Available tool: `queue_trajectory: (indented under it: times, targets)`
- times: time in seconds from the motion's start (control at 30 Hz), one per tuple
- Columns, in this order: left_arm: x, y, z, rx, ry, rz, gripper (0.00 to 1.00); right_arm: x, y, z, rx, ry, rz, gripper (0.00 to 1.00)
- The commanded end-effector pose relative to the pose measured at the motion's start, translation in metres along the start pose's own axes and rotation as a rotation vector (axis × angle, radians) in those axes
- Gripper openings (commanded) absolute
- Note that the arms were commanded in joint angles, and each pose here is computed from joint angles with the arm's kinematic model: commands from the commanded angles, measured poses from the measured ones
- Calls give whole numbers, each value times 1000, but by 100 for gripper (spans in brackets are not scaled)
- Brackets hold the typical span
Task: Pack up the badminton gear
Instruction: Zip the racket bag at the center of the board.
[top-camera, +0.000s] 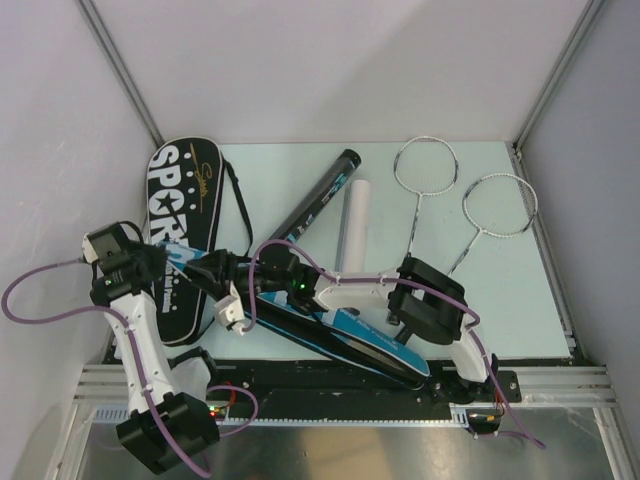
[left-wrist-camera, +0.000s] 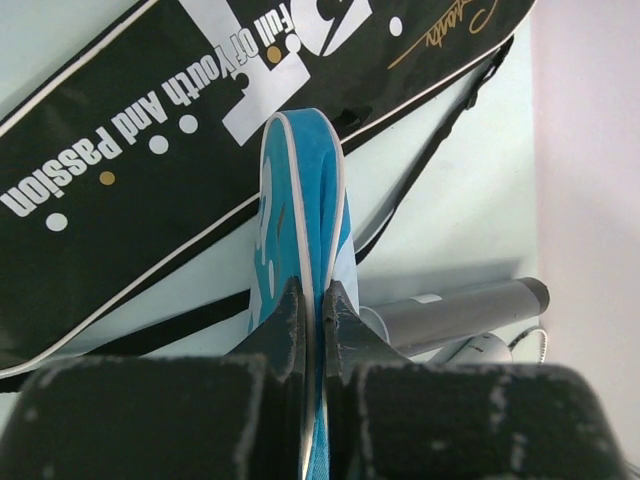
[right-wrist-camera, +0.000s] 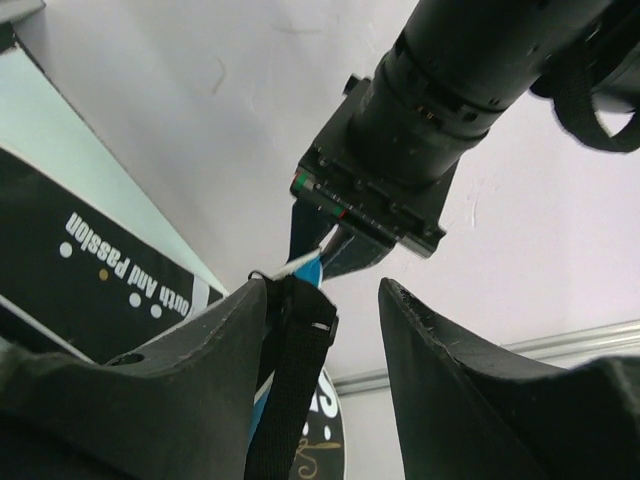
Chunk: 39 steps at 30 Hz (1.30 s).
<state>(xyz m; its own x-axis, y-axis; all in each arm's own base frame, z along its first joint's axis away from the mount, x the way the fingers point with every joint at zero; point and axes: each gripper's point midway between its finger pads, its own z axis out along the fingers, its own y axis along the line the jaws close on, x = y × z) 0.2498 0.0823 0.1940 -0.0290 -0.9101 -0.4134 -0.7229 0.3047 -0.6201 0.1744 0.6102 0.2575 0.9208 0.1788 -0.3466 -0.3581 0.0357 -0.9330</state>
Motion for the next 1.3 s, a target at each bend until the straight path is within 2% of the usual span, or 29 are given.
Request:
queue_trajectory:
  times: [0.0, 0.17, 0.3, 0.57, 0.7, 0.8, 0.9, 1.03, 1.27]
  targets:
    - [-15, 6, -6, -37, -72, 53, 0, 11, 8, 0, -10, 31, -30, 54]
    - [-23, -3, -13, -11, -97, 78, 0, 21, 18, -2, -41, 60, -60, 54]
    - [-18, -12, -11, 14, -50, 74, 0, 23, 28, -2, -72, 70, -82, 54]
    - [-17, -13, -10, 19, -34, 33, 0, 24, 28, -7, -47, 105, -93, 59]
    - [-13, -13, -9, 26, -6, -18, 0, 20, 9, -17, 33, 167, -81, 60]
    - [-9, -9, -7, 22, 8, -53, 0, 7, -19, -34, 129, 229, 39, 60]
    - [-6, -4, -6, 12, 8, -104, 0, -19, -31, -50, 144, 233, 268, 60]
    - [-3, -1, -4, 3, 18, -145, 0, -39, -11, -63, 78, 268, 538, 63]
    - [0, -2, -4, 3, 36, -167, 0, -36, 27, -65, 78, 371, 700, 73]
